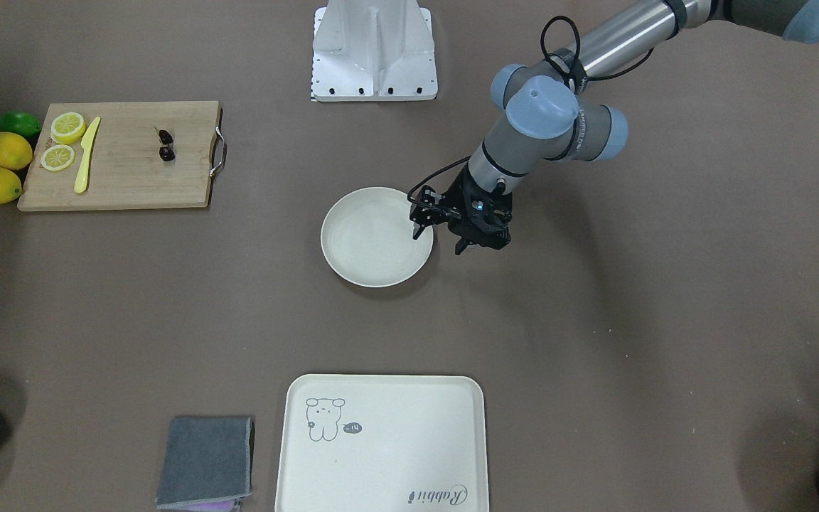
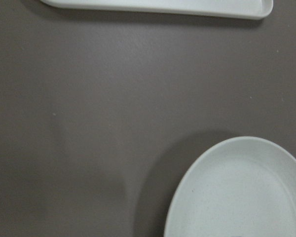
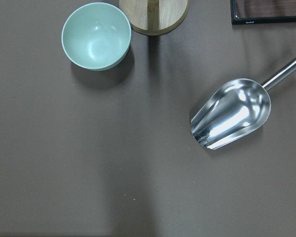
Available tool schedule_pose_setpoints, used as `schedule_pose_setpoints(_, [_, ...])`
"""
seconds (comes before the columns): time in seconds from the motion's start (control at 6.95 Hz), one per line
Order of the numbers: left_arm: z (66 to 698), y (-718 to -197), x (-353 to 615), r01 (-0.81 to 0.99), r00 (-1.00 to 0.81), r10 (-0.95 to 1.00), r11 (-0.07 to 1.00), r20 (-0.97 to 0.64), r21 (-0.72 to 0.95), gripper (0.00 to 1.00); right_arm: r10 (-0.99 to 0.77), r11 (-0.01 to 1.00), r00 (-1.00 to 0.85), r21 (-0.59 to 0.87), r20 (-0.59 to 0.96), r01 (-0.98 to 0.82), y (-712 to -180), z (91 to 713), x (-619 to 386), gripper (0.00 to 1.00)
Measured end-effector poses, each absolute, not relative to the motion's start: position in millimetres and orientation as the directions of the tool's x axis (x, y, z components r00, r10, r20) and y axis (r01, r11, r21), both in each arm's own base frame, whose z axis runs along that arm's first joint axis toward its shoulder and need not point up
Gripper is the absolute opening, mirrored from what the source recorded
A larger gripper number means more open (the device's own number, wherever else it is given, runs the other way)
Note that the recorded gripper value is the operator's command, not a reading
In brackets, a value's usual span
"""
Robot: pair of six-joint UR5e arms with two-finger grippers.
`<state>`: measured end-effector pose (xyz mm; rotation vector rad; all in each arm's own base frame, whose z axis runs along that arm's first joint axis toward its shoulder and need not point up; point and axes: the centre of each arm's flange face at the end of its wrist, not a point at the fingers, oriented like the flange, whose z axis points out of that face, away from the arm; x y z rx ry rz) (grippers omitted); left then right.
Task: Place red cherry on plate
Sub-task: 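Open the left gripper and withdraw the left arm from the plate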
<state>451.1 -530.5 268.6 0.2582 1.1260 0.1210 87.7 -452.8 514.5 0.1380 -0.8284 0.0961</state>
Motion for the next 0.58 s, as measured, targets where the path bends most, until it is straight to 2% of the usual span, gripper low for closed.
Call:
schedule_pose_setpoints(0.29, [300,-587,322,-0.033,0.52,0.284,0.949,-0.806,0.313,0.97,0.025,0.986,0.673,0.092,0.739,-0.137,-468,477,88,0.99])
schedule_pose_setpoints(0.58, [365,-607,161,-0.013,0.504,0.235,0.964,-0.831,0.264,0.97,-0.068,0.982,0.675,0.17,0.735,-0.085,-486,434,62,0.99])
